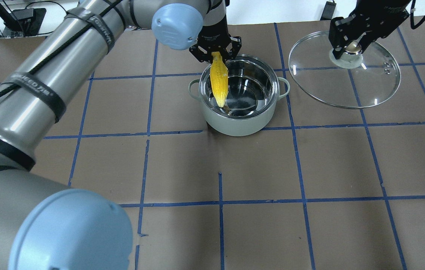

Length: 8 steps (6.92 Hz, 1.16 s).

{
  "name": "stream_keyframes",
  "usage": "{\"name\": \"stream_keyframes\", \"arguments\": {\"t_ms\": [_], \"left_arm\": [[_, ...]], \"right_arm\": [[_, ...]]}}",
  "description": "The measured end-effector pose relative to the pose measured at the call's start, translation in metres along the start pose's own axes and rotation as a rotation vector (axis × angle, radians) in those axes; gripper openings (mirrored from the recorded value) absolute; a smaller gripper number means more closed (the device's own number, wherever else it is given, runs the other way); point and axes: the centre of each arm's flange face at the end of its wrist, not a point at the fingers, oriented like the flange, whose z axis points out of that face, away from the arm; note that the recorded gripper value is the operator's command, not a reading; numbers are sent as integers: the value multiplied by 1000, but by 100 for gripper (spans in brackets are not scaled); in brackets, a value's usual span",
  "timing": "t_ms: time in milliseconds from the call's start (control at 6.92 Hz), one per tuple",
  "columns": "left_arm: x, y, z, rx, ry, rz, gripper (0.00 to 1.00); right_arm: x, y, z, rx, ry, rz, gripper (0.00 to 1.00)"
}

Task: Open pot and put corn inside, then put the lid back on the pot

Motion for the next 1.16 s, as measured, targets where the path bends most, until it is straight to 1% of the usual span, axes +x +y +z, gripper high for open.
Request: {"name": "stream_keyframes", "arguments": {"t_ms": [145,289,723,867,1012,1157], "left_arm": [[16,-2,15,-13,-17,14,14],[22,-4,24,-26,-24,19,17],[25,-11,55,-55,-39,18,22],[25,-14,64,-59,-40,17,48],[24,-16,70,-63,-43,15,95],[23,-17,74,-66,-45,12,99]], "right_arm": [[1,-1,-1,11,5,-1,31],[2,-3,-2,26,10,-1,30],[2,-6,-6,64,18,-3,30],[2,-7,-6,69,19,-3,30],[2,-7,-6,70,20,-3,30],[1,-7,-4,69,20,-3,30]]}}
